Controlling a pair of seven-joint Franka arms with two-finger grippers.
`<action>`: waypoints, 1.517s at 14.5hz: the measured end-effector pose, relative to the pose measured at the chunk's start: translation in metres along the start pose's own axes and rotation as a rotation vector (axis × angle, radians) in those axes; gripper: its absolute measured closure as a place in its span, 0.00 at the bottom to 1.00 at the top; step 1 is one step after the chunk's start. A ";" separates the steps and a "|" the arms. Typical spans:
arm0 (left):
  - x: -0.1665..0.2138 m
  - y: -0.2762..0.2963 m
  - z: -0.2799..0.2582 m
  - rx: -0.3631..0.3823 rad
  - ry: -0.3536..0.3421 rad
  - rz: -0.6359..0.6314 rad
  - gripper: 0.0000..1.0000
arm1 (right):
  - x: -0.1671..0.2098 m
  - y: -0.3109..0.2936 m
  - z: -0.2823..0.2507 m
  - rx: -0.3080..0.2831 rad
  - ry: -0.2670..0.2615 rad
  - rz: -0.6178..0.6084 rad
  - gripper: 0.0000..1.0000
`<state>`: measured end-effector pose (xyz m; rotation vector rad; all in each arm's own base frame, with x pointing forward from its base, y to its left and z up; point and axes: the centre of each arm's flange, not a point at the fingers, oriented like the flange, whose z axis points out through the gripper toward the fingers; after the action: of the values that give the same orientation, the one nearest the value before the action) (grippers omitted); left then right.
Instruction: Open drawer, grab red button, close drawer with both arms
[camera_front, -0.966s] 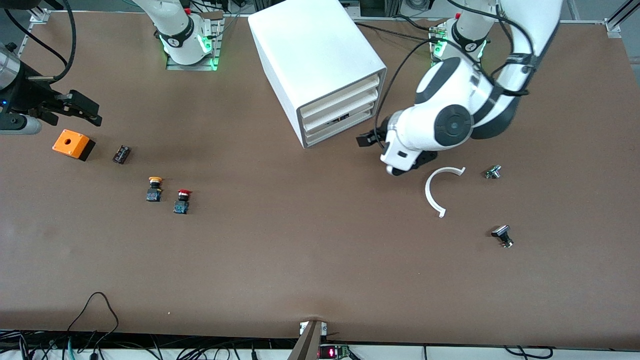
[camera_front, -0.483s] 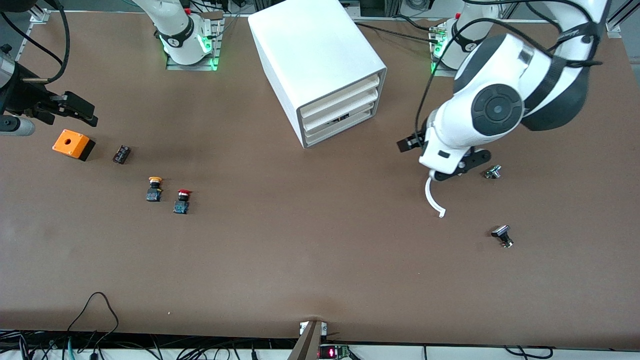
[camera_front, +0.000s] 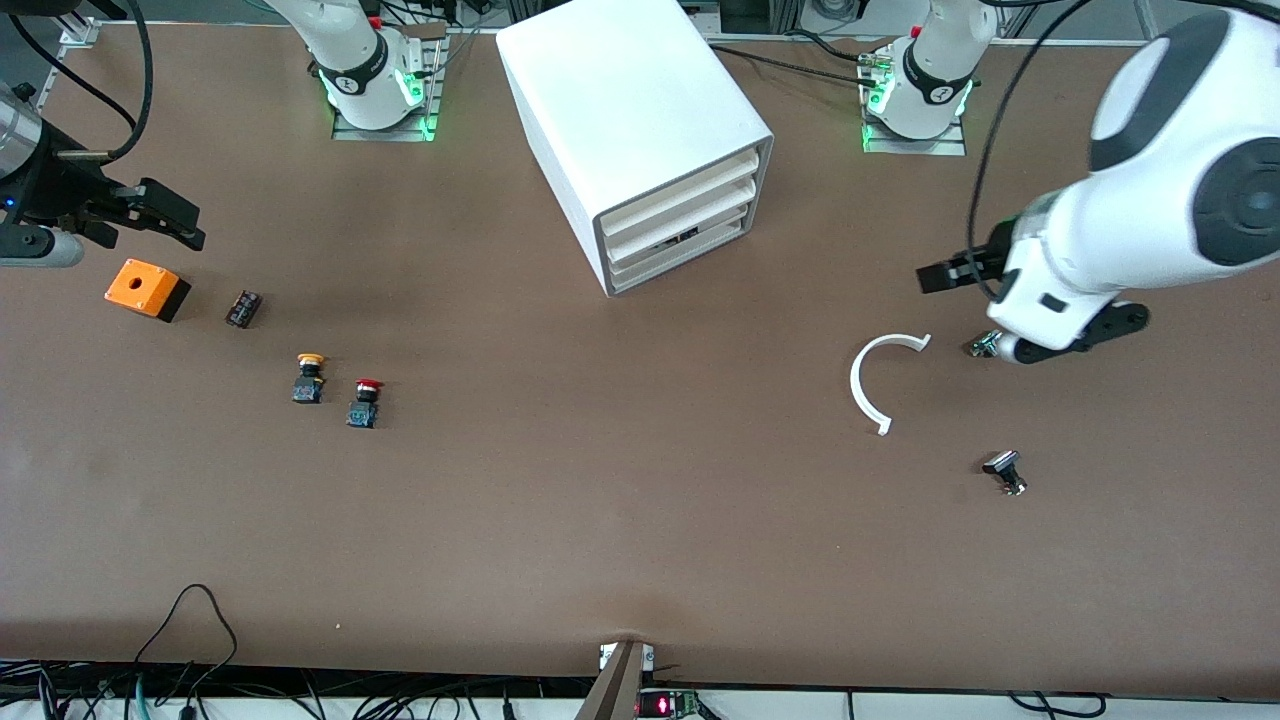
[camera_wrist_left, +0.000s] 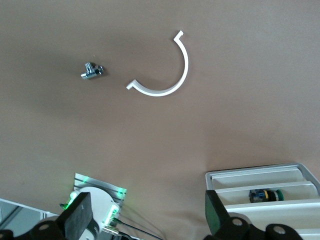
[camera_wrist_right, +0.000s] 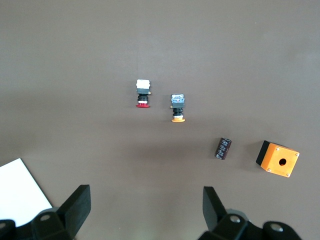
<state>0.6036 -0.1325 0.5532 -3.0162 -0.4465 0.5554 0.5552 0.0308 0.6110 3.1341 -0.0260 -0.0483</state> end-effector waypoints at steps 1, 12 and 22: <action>0.004 -0.010 -0.004 -0.007 0.015 0.029 0.00 | 0.000 -0.001 -0.001 0.000 0.000 -0.001 0.00; -0.046 -0.118 -0.031 -0.009 0.384 0.258 0.00 | -0.001 -0.005 -0.010 0.001 0.020 -0.010 0.00; -0.053 -0.129 -0.026 0.006 0.394 0.348 0.00 | -0.001 -0.005 -0.018 0.002 0.038 -0.010 0.00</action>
<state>0.5301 -0.0236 0.6080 -3.0982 0.1017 -0.0381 0.5549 0.0362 0.6291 3.1369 -0.0098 0.0110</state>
